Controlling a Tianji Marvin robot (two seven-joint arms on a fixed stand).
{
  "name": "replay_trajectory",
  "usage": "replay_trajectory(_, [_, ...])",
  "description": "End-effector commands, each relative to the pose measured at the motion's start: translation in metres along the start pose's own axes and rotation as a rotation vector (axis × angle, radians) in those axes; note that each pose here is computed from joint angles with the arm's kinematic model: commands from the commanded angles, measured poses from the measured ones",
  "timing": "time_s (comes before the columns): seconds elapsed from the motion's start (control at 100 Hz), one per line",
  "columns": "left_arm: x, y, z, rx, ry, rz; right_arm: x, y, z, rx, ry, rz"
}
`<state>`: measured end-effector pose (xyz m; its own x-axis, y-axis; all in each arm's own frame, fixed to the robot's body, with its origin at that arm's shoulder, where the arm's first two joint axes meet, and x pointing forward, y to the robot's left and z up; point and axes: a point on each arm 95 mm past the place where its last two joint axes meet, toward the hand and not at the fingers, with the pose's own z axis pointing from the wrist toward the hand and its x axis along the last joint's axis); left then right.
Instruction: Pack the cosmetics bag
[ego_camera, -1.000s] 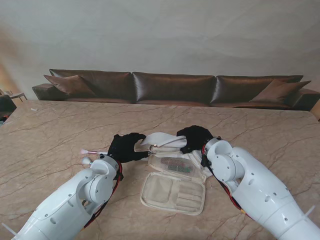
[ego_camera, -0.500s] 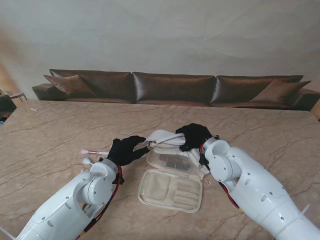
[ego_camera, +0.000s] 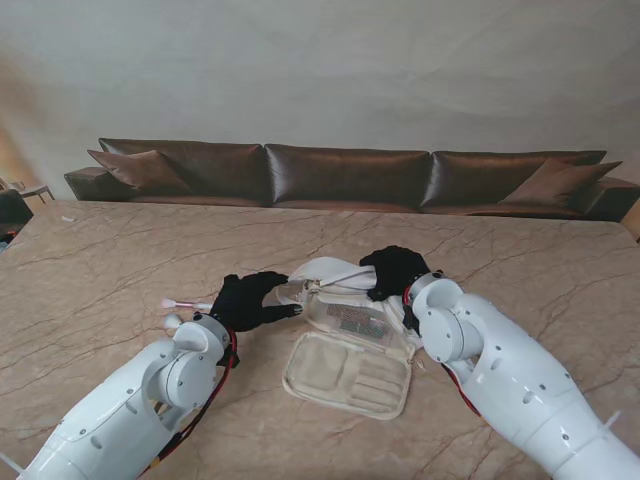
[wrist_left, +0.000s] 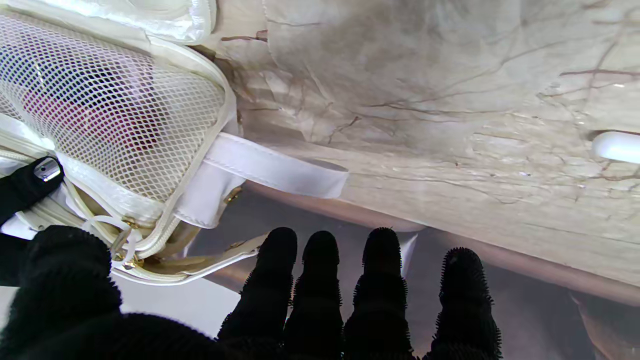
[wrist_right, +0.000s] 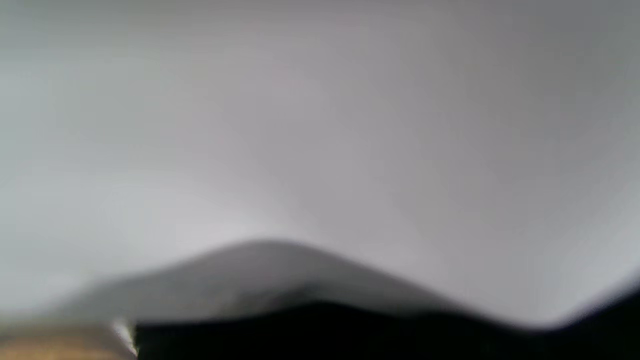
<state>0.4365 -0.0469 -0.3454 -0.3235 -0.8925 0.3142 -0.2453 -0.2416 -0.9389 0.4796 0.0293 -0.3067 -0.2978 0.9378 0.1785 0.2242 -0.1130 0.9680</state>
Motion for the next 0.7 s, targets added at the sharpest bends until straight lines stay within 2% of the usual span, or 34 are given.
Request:
replay_trajectory(0.0, [-0.005,0.001,-0.002,0.002,-0.012,0.000,-0.001,0.005,0.001,-0.023,0.004,-0.004])
replay_trajectory(0.3, [-0.029,-0.016,-0.006,0.003,-0.040,0.086,-0.007,0.011,0.003,-0.049,0.050,0.017])
replay_trajectory(0.53, [-0.061,-0.030,-0.012,-0.035,-0.076,0.162,-0.012,0.015,0.005,-0.034,0.085,0.040])
replay_trajectory(0.69, [-0.085,-0.040,-0.017,-0.064,-0.092,0.252,-0.013,0.017,0.006,-0.033,0.089,0.042])
